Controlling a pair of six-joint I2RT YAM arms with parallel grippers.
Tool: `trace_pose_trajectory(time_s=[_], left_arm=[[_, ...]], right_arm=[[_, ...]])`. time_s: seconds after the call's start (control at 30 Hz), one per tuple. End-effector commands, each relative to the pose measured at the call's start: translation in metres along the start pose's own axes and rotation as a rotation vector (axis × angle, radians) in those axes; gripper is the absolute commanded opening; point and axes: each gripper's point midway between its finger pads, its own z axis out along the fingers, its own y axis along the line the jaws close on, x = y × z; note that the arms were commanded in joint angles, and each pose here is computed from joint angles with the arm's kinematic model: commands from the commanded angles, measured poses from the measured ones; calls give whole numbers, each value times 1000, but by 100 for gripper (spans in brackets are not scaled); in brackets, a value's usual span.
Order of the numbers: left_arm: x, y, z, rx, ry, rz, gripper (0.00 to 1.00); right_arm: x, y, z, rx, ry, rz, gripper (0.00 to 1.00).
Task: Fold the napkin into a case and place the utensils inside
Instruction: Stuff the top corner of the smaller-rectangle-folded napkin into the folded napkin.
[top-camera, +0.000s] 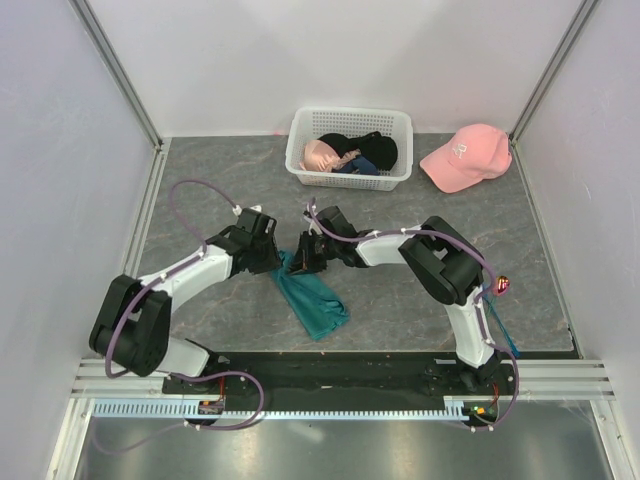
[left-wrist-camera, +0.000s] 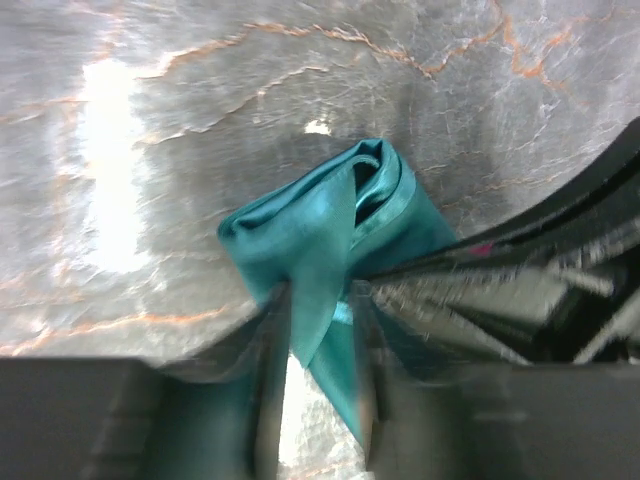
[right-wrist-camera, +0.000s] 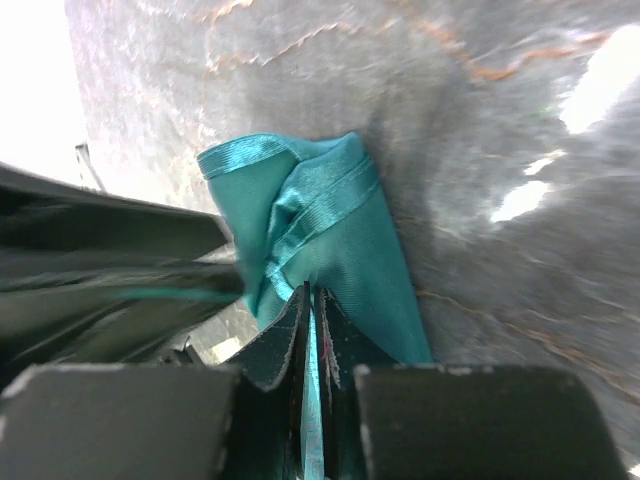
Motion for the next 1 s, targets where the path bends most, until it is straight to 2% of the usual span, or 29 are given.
trace_pose_trajectory(time_s=[0.0,0.07,0.3,0.5,0.77,0.93,0.97], left_arm=[[-22,1,-29,-3,-120,-11,45],[-24,-1,-33,8,-127,-7,45],[-25,-12,-22,30,-82,21,28],[-14,-3,1,-21,-24,28,15],[-11,-8,12,1,-12,23,11],[-20,-12,-2,24,-63,21,12],[-20,-10,-4,20,-65,21,15]], right_arm=[[-12,-1,-13,31,-45,-28,11],[-12,-2,-13,26,-45,-18,11],[-17,12,-14,-16,-58,-11,11],[-15,8,-3,-23,-51,30,11],[-12,9,24,-55,-77,124,8],[-20,12,21,-34,-107,96,8],[-19,9,18,-14,-99,93,8]])
